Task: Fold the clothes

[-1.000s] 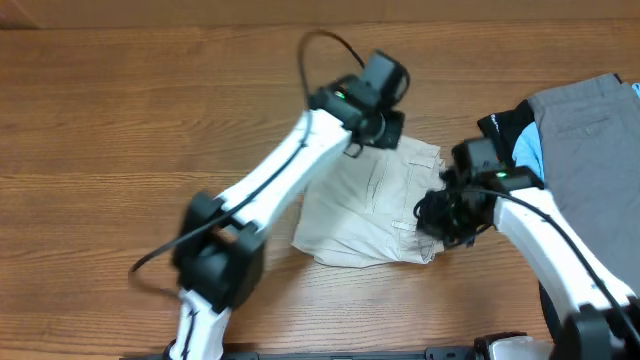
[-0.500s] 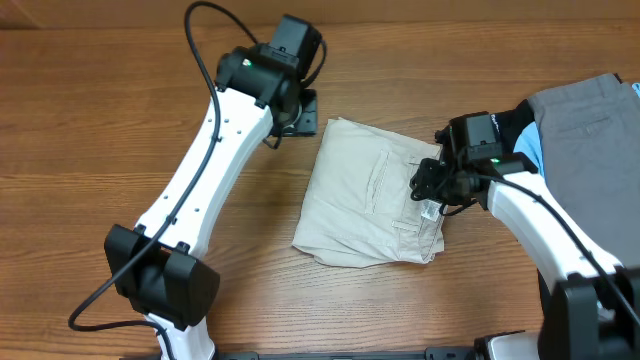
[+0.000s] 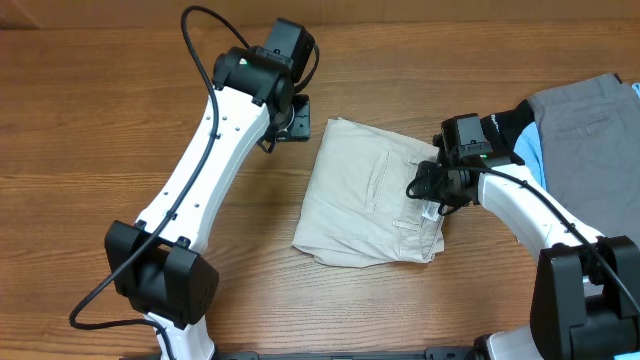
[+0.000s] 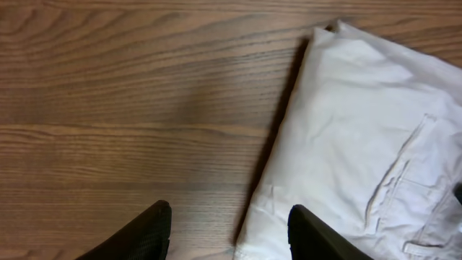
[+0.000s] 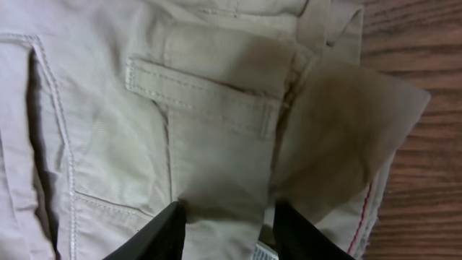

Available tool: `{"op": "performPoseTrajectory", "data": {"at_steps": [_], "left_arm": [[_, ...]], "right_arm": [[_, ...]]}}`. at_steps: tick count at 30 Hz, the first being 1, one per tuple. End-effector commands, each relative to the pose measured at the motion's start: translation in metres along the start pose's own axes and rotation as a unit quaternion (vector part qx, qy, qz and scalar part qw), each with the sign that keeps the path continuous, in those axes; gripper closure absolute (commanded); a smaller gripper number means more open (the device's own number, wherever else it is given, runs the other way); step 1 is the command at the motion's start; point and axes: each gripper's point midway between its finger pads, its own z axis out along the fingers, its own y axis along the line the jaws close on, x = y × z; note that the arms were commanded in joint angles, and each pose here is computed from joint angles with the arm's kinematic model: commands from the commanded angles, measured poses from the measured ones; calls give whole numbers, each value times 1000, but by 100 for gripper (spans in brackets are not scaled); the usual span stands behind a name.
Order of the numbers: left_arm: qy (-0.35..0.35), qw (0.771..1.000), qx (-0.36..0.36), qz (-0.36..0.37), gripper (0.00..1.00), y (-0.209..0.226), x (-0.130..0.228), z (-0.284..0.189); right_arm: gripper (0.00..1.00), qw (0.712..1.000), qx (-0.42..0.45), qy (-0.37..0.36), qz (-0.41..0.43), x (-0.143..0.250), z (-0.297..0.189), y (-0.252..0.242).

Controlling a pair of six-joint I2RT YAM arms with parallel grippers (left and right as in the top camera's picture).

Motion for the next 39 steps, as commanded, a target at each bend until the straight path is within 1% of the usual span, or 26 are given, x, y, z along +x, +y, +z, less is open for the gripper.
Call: {"op": "performPoseTrajectory", "data": {"at_steps": [1,4,5,10,15,16,17,19,20,21,22,23,24,25,26,28,30,31,32,39], "left_arm": [[11,1000,-12,0,45,4,7,12],[14,1000,-15,1,46,5,10,18],[13,1000,-15,1,47,5,9,18],[8,1000,-12,0,48,4,7,18],[9,1000,-14,0,47,5,7,18],[9,1000,-14,0,47,5,7,18],[9,1000,-13,0,47,5,7,18],[9,1000,-13,0,47,4,7,18],[9,1000,-13,0,47,4,7,18],[9,1000,-13,0,47,5,7,18],[10,1000,-14,0,47,5,8,18],[10,1000,-14,0,47,5,8,18],[11,1000,-14,1,47,5,8,18],[12,1000,-15,1,47,5,9,18],[13,1000,-15,1,47,5,9,18],[14,1000,-16,1,47,6,10,18],[13,1000,-15,1,47,6,10,18],[13,1000,-15,0,47,5,9,18],[13,1000,-15,1,47,5,9,18],[14,1000,-13,1,47,5,10,18]], "right_arm": [[55,1000,-3,7,1,4,2,0],[57,1000,-19,7,2,3,2,6],[60,999,-35,9,2,3,2,12],[62,998,-48,11,35,5,6,15],[62,998,-45,8,37,15,22,7],[64,998,-45,8,37,18,25,5],[74,998,-47,7,37,20,27,5],[87,998,-48,6,36,19,27,5],[88,998,-49,1,36,16,23,7],[86,998,-50,-1,36,14,19,8],[77,998,-50,-2,37,13,15,8],[51,998,-49,-1,38,13,12,8],[30,998,-47,-2,41,12,9,6],[25,998,-45,0,44,13,8,4],[22,998,-43,3,47,15,7,2],[23,998,-41,8,49,18,8,0],[34,998,-42,9,50,18,9,0],[50,998,-48,9,49,18,9,2],[55,997,-56,10,48,18,8,5],[51,997,-65,-1,45,13,9,8]]}}
